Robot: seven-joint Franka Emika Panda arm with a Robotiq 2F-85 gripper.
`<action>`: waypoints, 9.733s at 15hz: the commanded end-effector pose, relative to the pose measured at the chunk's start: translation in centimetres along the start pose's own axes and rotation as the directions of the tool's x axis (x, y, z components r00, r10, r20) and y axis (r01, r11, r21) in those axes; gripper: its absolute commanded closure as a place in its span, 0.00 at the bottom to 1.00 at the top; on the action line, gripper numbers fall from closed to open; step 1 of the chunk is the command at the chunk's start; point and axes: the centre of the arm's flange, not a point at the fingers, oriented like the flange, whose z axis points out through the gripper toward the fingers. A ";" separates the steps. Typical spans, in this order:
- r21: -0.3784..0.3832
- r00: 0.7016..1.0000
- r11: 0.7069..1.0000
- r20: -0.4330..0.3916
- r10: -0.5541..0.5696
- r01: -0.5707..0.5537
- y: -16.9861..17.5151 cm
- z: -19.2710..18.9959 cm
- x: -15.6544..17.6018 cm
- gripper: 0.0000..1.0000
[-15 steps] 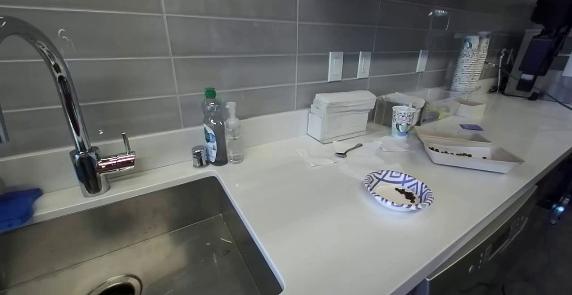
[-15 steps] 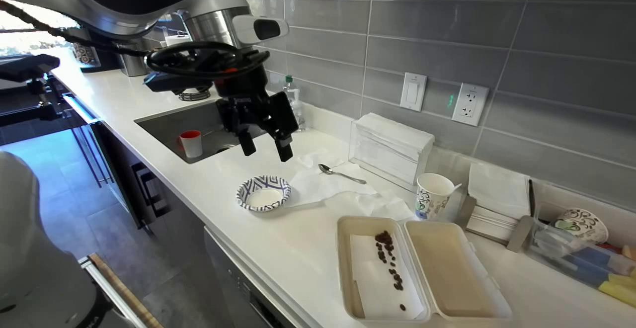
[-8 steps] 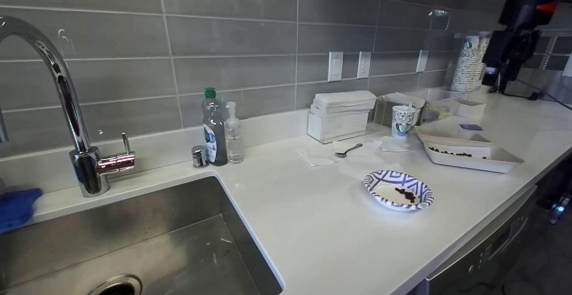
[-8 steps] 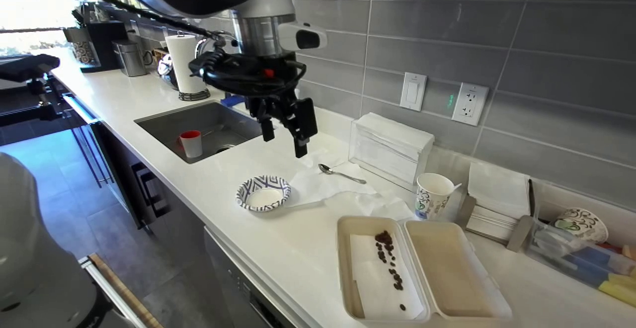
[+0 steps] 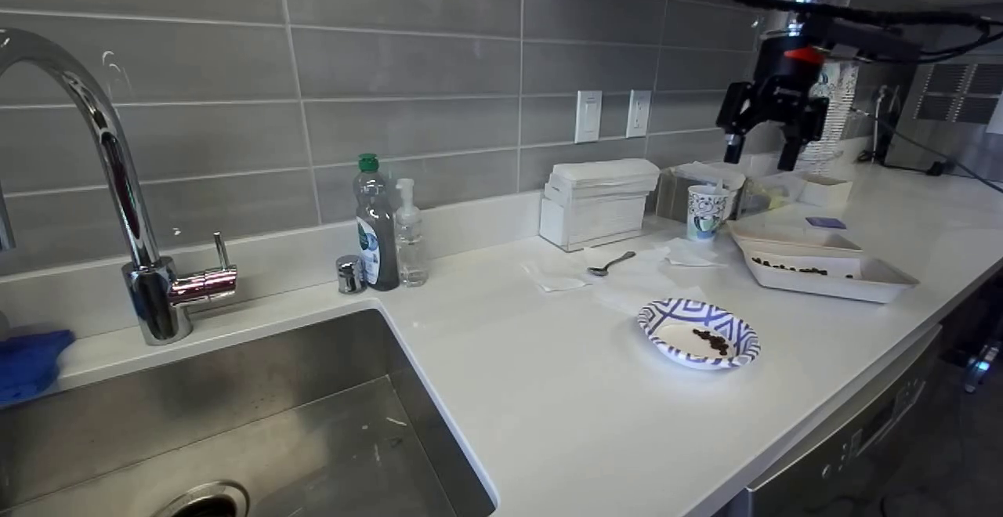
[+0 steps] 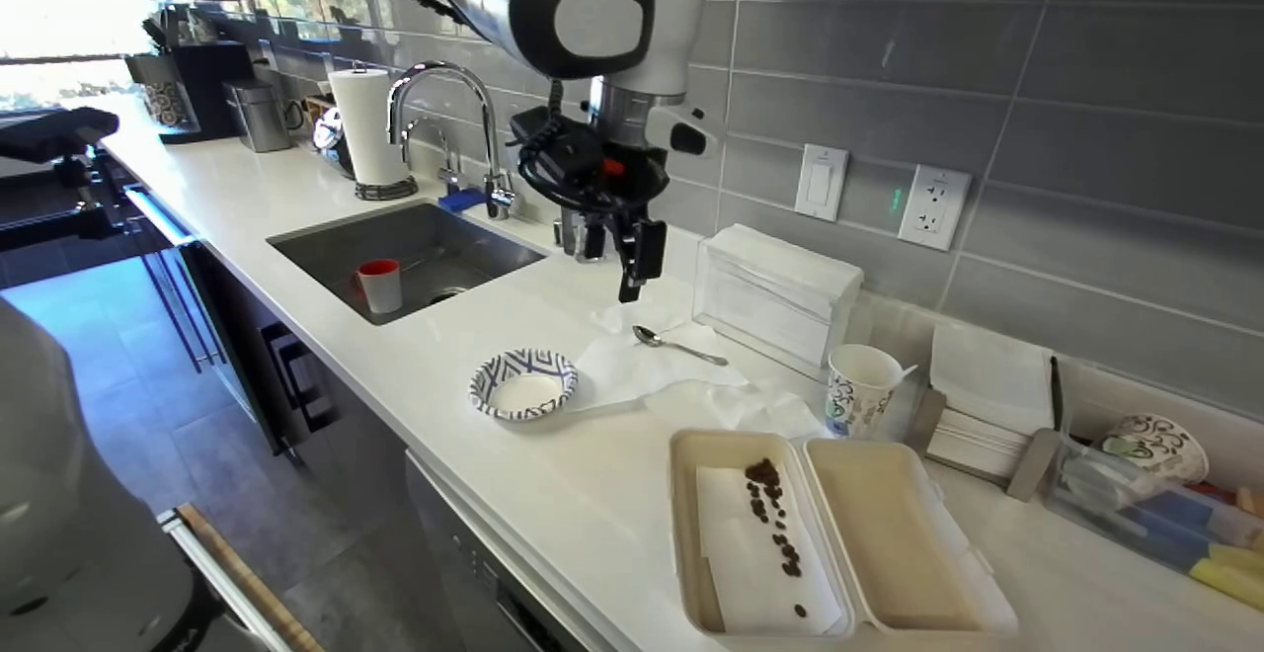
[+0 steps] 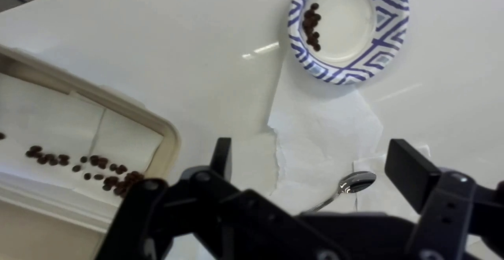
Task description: Pick up the spoon from the counter and scoop some of the contents in the bowl and pour them in the cup
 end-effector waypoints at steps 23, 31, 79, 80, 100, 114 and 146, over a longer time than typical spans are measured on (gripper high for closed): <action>0.187 0.688 0.674 0.360 0.630 -0.715 -4.6 16.2 16.1 0.00; 0.173 0.652 0.644 0.396 0.647 -0.745 -1.1 18.7 17.7 0.00; 0.158 0.598 0.619 0.521 0.610 -0.769 -1.2 22.6 22.0 0.98; 0.155 0.587 0.609 0.524 0.617 -0.778 -1.4 22.2 21.5 0.98; 0.142 0.113 0.056 0.435 0.893 -0.988 11.8 11.7 4.2 0.98; 0.072 -0.163 -0.184 0.228 0.960 -0.980 21.4 8.0 2.5 0.92; 0.041 -0.633 -0.640 -0.206 0.746 -0.767 31.8 12.4 7.0 0.98</action>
